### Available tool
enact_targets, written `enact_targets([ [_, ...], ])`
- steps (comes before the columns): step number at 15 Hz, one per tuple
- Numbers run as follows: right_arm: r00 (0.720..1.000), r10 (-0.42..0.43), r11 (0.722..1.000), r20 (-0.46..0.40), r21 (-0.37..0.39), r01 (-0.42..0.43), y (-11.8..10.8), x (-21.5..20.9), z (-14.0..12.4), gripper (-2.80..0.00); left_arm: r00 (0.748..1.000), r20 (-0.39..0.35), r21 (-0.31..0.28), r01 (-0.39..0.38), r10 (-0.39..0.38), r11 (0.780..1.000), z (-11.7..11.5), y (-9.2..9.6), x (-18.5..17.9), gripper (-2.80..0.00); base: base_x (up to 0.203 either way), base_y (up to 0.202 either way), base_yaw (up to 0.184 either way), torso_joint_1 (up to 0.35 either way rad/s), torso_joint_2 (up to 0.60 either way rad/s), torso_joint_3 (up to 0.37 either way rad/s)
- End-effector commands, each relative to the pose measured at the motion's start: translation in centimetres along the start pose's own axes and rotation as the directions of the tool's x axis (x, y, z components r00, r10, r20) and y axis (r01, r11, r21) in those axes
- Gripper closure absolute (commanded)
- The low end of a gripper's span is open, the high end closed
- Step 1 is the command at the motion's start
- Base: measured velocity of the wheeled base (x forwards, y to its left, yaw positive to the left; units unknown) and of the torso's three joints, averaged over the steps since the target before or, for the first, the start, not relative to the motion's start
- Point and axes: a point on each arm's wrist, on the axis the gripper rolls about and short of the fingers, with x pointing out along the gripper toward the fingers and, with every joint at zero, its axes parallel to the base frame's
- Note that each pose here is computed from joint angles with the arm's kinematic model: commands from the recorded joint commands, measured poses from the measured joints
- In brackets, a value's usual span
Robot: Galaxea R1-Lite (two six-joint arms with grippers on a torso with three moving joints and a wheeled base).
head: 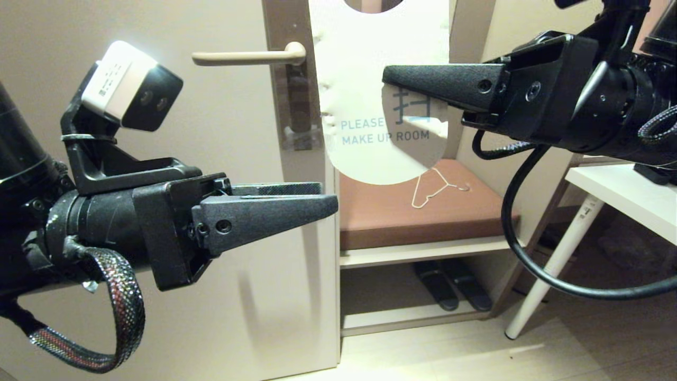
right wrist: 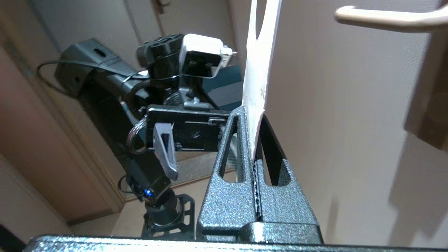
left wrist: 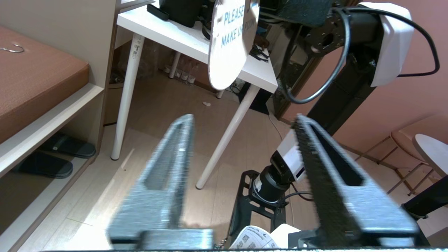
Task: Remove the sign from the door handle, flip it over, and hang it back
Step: Hand it to the other hand
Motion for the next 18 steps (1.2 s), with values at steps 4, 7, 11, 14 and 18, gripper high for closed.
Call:
enact_targets([
  [4,0.999,0.044,0.999,-0.019,0.007,-0.043,-0.3,0.1,-0.8,0.0,1.0,0.002,-0.009,-0.014,0.014,1.0,0.0,0.3,-0.2,-2.8,0.0,0.0,0.0,0.0,0.0,0.0],
  [7,0.999,0.046,0.999,-0.02,0.007,-0.046,-0.2,0.1,-0.8,0.0,1.0,-0.006,-0.018,-0.017,0.017,1.0,-0.2,0.6,0.0,-2.8,0.0,0.0,0.0,0.0,0.0,0.0],
  [11,0.995,0.094,0.996,-0.037,0.013,-0.094,0.0,0.7,-1.1,0.0,1.0,-0.01,-0.021,-0.018,0.017,1.0,-0.2,0.8,0.2,-2.8,0.0,0.0,0.0,0.0,0.0,0.0],
  [14,0.992,0.118,0.993,-0.046,0.023,-0.117,0.1,1.6,-1.6,0.0,1.0,0.0,-0.015,-0.016,0.016,1.0,0.2,1.0,0.6,-2.8,0.0,0.0,0.0,0.0,0.0,0.0],
  [18,0.988,0.145,0.989,-0.054,0.031,-0.143,-0.1,2.7,-2.5,0.0,1.0,0.002,-0.013,-0.015,0.015,1.0,0.3,0.9,0.5,-2.8,0.0,0.0,0.0,0.0,0.0,0.0],
])
